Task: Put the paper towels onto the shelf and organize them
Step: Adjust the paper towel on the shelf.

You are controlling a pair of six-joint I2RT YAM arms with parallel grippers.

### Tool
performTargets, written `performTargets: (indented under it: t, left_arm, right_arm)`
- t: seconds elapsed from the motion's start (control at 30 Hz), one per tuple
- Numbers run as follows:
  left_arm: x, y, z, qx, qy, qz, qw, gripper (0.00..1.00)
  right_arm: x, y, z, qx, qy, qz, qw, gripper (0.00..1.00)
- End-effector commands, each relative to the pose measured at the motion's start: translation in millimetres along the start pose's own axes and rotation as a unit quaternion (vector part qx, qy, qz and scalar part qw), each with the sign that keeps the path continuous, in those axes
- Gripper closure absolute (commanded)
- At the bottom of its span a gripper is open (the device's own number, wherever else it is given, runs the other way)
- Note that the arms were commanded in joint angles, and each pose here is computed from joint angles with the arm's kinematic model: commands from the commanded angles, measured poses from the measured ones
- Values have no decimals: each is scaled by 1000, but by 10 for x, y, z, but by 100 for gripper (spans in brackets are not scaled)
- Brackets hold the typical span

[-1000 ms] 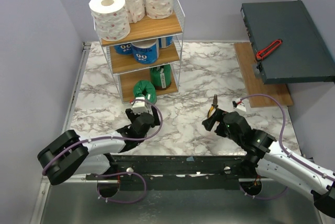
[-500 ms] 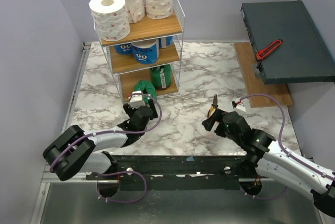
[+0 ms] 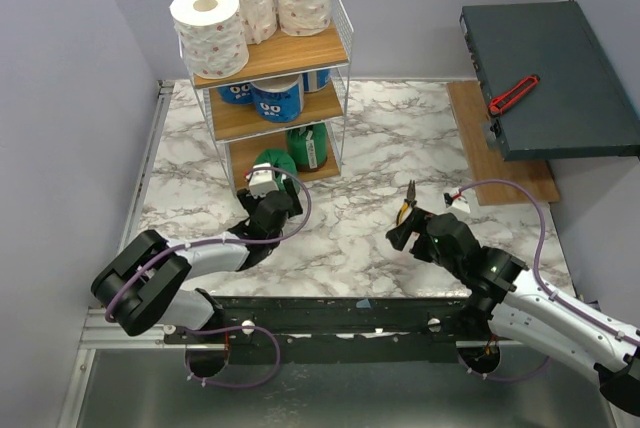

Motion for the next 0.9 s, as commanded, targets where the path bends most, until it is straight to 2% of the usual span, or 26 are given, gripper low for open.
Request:
performTargets:
  t: [0.0, 0.27, 0.87]
  left_arm:
    - [-197, -29, 54, 0, -22, -11, 1000, 18]
    - [-366, 14, 121, -16, -35, -9, 999, 18]
    - [-474, 265, 352, -68, -35, -7, 997, 18]
  right_arm:
    - [6, 20, -10, -9, 1, -4, 1000, 13]
    - [15, 15, 5, -8, 2, -7, 1000, 13]
    - [22, 19, 8, -11, 3, -9, 1000, 13]
Point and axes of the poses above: each gripper's point midway between its finger pads, its own z axis out along the fingers, its own y axis along the line the jaws close on, x = y × z, the point moved 2 cm from there along -z, back along the fingers, and after that the axes turned 8 degrees about z, right-handed, at the moved point
